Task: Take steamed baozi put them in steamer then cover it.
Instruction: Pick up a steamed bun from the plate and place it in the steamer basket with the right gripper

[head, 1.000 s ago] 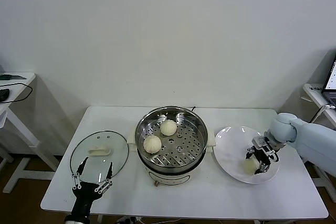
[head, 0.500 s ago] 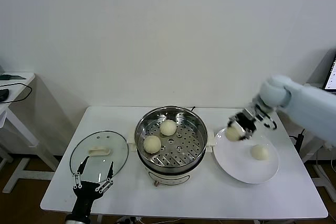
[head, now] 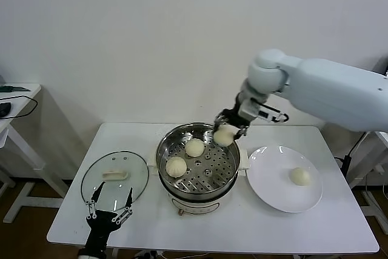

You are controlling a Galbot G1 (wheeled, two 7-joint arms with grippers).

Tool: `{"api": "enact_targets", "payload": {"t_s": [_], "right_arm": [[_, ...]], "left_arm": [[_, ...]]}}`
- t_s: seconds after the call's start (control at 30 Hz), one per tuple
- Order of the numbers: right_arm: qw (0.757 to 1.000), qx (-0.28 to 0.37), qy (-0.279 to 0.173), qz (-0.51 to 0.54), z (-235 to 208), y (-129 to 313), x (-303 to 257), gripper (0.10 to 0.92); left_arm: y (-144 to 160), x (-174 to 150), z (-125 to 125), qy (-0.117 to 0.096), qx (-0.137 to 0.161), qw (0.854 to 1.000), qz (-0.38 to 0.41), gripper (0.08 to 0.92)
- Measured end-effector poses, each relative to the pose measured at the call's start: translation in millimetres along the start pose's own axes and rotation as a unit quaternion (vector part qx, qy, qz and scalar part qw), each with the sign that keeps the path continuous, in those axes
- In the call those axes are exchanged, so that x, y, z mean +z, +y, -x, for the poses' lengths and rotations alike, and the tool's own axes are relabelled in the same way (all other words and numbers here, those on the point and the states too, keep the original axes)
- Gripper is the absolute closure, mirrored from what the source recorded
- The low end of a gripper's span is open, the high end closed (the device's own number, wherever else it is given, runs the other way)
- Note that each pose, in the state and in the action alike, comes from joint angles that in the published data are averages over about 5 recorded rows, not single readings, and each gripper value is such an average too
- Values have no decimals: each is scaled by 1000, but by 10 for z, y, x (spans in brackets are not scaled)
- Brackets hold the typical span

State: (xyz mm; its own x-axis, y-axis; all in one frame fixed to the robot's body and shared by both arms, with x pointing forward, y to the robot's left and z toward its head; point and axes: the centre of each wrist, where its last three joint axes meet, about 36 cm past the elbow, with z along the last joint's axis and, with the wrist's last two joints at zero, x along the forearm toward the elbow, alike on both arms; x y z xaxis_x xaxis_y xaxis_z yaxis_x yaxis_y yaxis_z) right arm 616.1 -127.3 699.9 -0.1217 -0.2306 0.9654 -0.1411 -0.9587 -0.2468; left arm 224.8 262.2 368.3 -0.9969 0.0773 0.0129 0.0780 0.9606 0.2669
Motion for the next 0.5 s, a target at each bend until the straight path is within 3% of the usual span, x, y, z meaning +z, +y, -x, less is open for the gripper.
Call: {"api": "enact_targets", "payload": {"t_s": [0.5], "right_arm": [[984,-45,-47,-168,570,-421,-481,340]], "left_arm": [[23,-26,20,-4,-3,1000,2,177]]}}
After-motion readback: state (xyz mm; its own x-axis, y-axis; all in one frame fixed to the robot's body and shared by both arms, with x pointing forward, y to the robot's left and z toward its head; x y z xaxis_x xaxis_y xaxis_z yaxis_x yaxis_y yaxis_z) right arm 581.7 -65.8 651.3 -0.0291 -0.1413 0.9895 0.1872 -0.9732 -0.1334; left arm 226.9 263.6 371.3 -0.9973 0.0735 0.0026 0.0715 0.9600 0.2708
